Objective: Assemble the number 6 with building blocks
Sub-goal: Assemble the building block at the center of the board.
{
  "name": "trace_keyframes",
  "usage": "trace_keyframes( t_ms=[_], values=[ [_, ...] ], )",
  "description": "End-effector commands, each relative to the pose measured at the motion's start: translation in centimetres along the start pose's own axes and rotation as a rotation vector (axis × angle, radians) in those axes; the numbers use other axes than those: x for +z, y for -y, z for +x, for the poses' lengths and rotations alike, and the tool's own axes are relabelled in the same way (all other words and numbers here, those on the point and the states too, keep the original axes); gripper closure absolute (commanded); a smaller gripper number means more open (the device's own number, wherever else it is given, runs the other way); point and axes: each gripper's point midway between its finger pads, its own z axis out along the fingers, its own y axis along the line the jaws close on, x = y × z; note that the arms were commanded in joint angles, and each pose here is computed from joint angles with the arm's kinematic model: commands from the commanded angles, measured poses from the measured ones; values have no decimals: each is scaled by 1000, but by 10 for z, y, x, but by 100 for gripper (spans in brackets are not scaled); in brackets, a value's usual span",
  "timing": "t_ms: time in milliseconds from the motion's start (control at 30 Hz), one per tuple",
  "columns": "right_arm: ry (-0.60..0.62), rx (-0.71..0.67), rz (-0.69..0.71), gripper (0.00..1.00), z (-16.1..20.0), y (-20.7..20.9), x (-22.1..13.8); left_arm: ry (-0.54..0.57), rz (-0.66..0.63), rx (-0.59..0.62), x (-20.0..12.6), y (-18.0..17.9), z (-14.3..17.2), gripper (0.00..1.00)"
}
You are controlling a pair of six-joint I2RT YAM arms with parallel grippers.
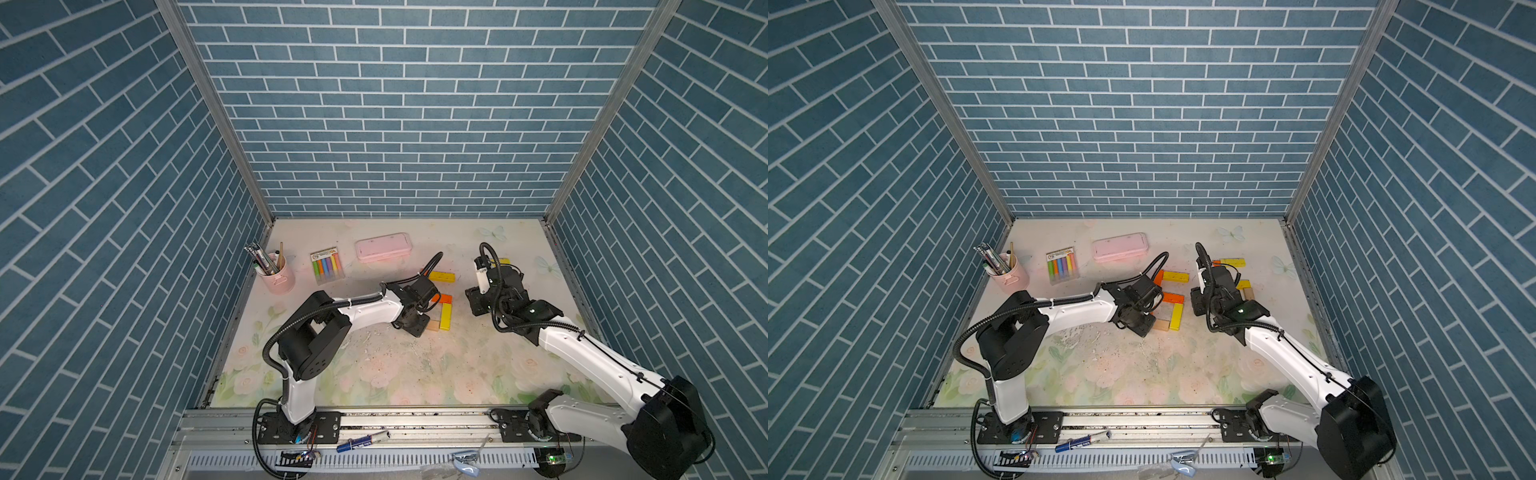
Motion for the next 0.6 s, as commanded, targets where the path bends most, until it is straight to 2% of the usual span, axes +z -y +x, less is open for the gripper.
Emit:
trace_keyframes(
  t_ms=[0,567],
  values=[
    [-13,48,-2,57,6,2,-1,-7,-5,-7,3,0,-3,57],
    [-15,51,-6,57,7,1,-1,1,1,-51,2,-2,-5,57]
  ],
)
